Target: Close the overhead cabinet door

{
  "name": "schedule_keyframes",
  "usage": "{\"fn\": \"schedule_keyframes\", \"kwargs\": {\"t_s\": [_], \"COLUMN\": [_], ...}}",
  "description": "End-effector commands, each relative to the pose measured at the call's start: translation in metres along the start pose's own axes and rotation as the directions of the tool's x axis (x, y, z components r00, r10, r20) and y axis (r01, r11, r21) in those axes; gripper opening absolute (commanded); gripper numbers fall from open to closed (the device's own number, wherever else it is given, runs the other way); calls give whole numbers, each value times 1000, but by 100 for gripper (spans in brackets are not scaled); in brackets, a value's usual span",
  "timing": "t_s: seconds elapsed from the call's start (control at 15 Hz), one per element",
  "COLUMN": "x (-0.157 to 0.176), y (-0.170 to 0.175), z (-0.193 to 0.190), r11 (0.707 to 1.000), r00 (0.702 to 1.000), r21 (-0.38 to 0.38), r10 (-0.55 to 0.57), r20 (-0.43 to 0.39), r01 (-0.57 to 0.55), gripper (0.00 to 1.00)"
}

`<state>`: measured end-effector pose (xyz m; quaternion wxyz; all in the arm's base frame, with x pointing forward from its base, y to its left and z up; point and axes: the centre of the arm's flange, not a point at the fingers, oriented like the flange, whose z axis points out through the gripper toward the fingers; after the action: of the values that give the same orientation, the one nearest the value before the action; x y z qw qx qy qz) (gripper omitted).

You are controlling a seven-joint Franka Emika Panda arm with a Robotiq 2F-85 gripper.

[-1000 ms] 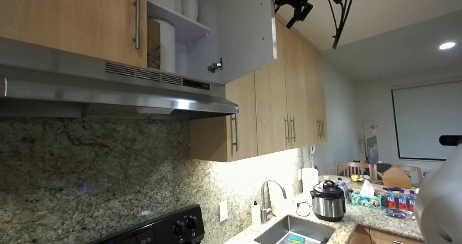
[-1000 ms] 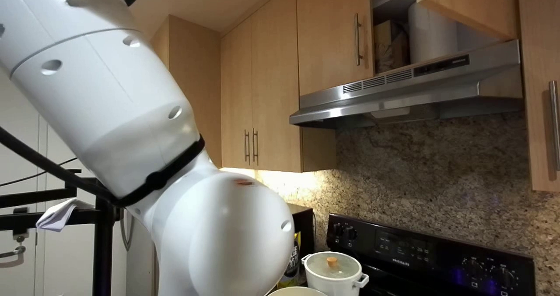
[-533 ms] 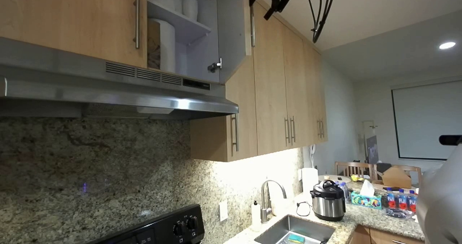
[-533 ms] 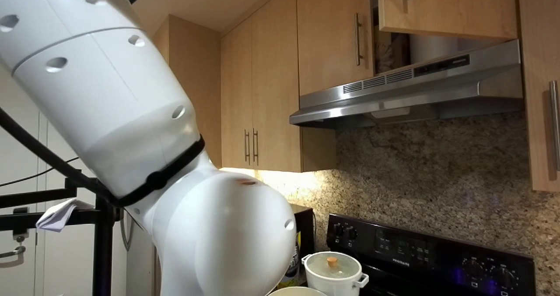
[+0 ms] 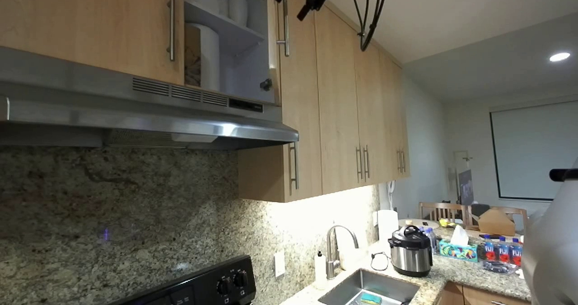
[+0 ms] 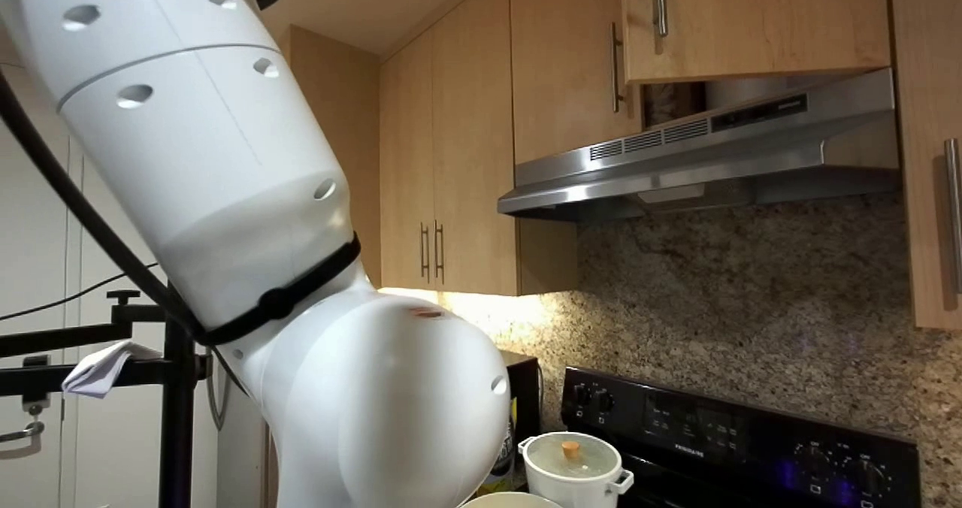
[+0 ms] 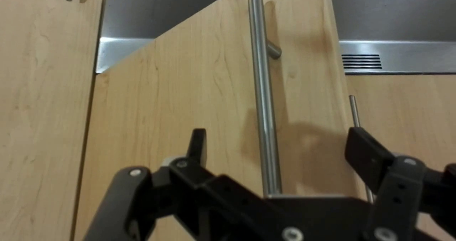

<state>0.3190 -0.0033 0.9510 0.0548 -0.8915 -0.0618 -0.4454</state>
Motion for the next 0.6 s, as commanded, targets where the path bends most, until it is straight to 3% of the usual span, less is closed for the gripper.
{"fn": "schedule_keyframes", "kwargs": {"t_s": [0.0,0.53], "x": [24,58], "y": [-20,-44], "z": [22,65], "r11": [998,994], "r00": [999,995], "r21": [36,53], "r10": [-52,-98], "r20": [-7,-30], "r01": [53,100], "gripper": [100,100]}}
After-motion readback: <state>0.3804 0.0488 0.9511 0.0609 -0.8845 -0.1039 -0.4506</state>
